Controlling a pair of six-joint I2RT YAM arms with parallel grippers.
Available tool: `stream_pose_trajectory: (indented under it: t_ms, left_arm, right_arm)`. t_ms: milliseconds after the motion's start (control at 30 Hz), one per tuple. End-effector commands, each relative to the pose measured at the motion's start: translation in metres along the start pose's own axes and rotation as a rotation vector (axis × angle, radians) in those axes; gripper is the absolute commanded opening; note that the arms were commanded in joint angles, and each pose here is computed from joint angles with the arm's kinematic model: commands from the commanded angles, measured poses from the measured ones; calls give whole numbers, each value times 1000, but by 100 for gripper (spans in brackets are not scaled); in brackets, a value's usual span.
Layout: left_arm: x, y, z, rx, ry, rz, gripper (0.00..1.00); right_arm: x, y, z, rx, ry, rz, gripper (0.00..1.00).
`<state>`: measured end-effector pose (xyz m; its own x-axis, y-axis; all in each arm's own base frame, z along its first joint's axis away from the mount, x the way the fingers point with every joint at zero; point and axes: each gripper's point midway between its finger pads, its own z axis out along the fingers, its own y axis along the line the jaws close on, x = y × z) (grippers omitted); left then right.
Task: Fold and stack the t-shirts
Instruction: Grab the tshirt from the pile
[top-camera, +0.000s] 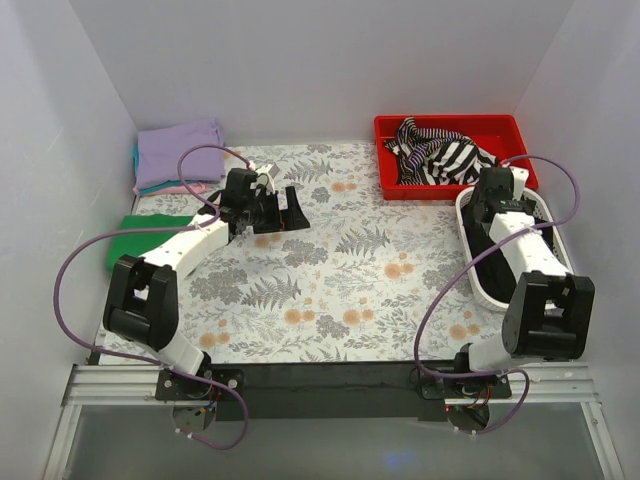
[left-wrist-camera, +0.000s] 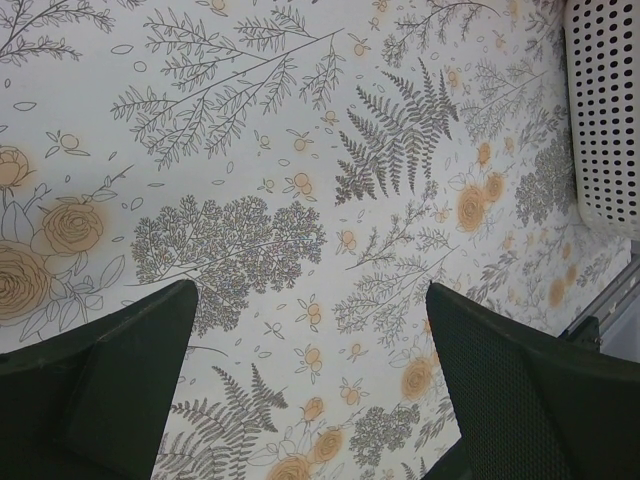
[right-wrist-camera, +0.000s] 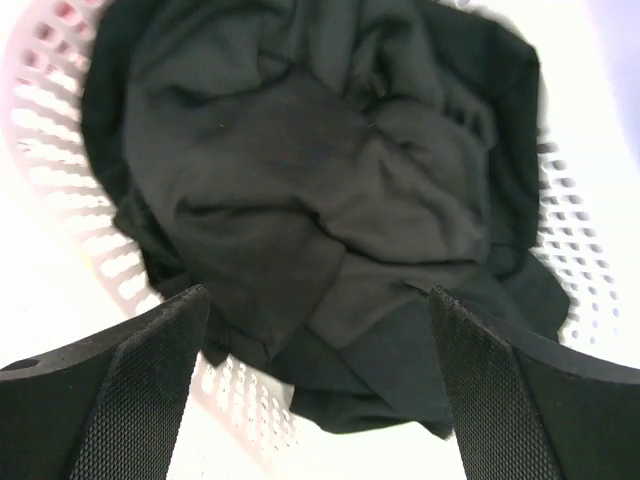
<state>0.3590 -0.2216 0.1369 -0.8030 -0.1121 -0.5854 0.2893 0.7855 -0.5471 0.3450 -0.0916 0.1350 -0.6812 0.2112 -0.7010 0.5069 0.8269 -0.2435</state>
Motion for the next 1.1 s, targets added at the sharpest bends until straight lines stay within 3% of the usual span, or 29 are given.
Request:
stream_pose_trajectory:
  t_ms: [0,167,233,333,467,667,733,867,900,1000,1067]
  left_arm:
    - [-8,-7,0,23,-14,21,98]
    - [-4,-6,2,31,2,13,98]
    - [-3,-6,2,30,3,14,98]
    - [-3,-6,2,30,4,14,98]
    - [-2,-4,4,24,7,10,98]
    - [-4,-8,5,42,7,7,98]
    - [-3,-9,5,49,14,6,98]
    - [-2,-11,5,62,18,2,98]
    - [-2,-11,5,64,19,2,98]
    - [0,-14,5,79,26,-4,98]
    - [3,-15,6,91,40,-12,98]
  right_arm:
    - [-3,9,22,-57,30,55,94]
    - [12,18,59,-64,98,86,89]
    - [16,27,65,-94,119,79,82]
    - [14,34,66,-125,109,85,46]
    - [-27,29,21,-171,-94,90,9]
    - [-64,32,-58,-257,-343,110,8]
    - [-69,27,-77,-262,-386,137,1]
    - [-79,21,-110,-300,-475,202,1]
    - [-78,11,-109,-252,-488,226,1]
    - [-66,2,-93,-150,-428,189,14]
    - [-51,6,-74,-105,-345,150,11]
